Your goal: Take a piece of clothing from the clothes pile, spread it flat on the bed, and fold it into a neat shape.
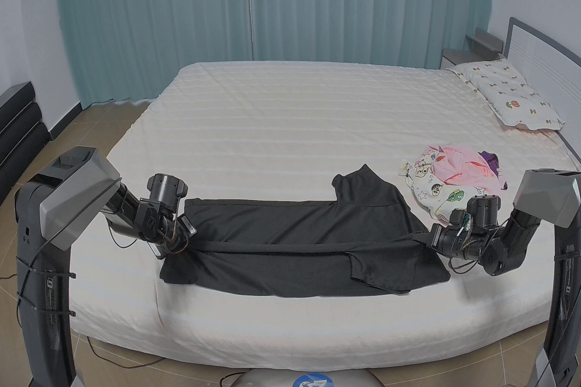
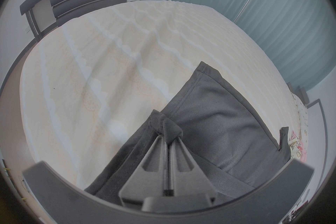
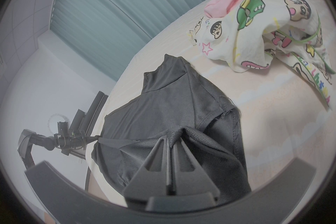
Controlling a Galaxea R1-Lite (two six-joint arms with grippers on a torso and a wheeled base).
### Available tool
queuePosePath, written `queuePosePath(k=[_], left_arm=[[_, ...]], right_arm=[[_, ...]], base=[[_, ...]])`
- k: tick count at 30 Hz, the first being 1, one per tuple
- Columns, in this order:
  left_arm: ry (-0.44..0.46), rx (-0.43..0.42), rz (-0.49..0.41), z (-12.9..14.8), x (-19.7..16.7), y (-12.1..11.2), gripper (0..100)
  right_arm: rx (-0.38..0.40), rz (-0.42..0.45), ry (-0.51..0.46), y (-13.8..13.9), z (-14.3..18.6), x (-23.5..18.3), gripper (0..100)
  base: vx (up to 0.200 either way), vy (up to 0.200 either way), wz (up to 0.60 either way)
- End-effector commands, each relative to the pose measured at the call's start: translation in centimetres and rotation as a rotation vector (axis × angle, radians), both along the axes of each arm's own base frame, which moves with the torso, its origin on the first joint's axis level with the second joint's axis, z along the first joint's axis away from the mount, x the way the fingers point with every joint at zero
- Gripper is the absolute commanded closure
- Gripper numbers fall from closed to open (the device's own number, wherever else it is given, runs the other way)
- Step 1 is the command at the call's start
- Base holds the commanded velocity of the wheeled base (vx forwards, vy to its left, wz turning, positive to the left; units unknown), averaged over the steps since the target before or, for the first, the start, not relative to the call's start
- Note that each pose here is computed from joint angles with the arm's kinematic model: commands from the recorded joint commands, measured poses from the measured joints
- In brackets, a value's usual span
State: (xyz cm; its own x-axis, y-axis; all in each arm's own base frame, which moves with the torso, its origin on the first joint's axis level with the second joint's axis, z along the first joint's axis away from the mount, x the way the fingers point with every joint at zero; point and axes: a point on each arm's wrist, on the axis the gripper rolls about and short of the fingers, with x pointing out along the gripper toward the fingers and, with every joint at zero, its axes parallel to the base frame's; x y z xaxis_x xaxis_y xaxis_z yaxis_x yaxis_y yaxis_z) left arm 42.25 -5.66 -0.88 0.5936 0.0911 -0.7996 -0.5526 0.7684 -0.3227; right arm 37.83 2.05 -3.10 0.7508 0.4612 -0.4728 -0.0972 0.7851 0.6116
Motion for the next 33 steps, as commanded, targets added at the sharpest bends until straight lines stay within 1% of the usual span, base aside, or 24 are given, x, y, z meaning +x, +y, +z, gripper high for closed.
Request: queuePosePath(k=[1,5,7,9,10,13,15,16,18,20,23,26,30,33], left_arm=[[0.0,-0.003,0.003,0.1,-0.1,0.1,0],[-0.011,-0.013,0.016,0.8,-0.3,0.3,0],[-0.04,-0.023,0.036,2.5,-0.7,1.3,0],[-0.05,-0.039,0.037,3.3,-1.0,1.9,0],[-0.063,-0.061,0.032,4.3,-1.3,2.4,0],[-0.065,-0.105,0.017,5.8,-2.8,3.5,0],[-0.061,-0.115,0.013,6.1,-3.3,3.8,0],[-0.05,-0.127,0.0,6.3,-4.2,4.2,0],[-0.028,-0.149,-0.039,6.4,-5.4,5.0,0],[-0.002,-0.171,-0.097,6.1,-6.3,5.7,0],[0.042,-0.205,-0.188,4.9,-7.5,6.3,0],[0.067,-0.225,-0.283,4.0,-8.0,6.7,0],[0.087,-0.226,-0.398,2.7,-8.1,6.8,0],[0.091,-0.225,-0.446,2.2,-8.0,6.7,0]], right_arm=[[0.011,-0.005,0.011,0.2,-0.5,0.0,0],[0.032,-0.029,-0.017,-0.1,0.3,-0.1,0],[0.021,-0.076,-0.049,-0.7,1.4,-0.3,0],[0.016,-0.107,-0.066,-1.1,2.1,-0.2,0],[0.011,-0.121,-0.069,-1.3,2.4,-0.4,0],[0.01,-0.13,-0.073,-1.4,3.2,-1.5,0],[0.01,-0.13,-0.074,-1.4,3.5,-1.9,0],[0.008,-0.13,-0.072,-1.4,3.8,-2.7,0],[0.008,-0.13,-0.061,-1.4,4.2,-3.8,0],[0.007,-0.13,-0.05,-1.4,4.2,-4.7,0],[0.004,-0.131,-0.037,-1.4,4.0,-5.8,0],[0.002,-0.124,-0.02,-1.2,3.5,-6.6,0],[0.001,-0.101,-0.007,-0.5,3.2,-7.3,0],[0.001,-0.092,-0.006,-0.2,3.2,-7.4,0]], base=[[0.0,0.0,0.0],[0.0,0.0,0.0],[0.0,0.0,0.0],[0.0,0.0,0.0],[0.0,0.0,0.0],[0.0,0.0,0.0],[0.0,0.0,0.0],[0.0,0.0,0.0],[0.0,0.0,0.0],[0.0,0.0,0.0],[0.0,0.0,0.0],[0.0,0.0,0.0],[0.0,0.0,0.0],[0.0,0.0,0.0]])
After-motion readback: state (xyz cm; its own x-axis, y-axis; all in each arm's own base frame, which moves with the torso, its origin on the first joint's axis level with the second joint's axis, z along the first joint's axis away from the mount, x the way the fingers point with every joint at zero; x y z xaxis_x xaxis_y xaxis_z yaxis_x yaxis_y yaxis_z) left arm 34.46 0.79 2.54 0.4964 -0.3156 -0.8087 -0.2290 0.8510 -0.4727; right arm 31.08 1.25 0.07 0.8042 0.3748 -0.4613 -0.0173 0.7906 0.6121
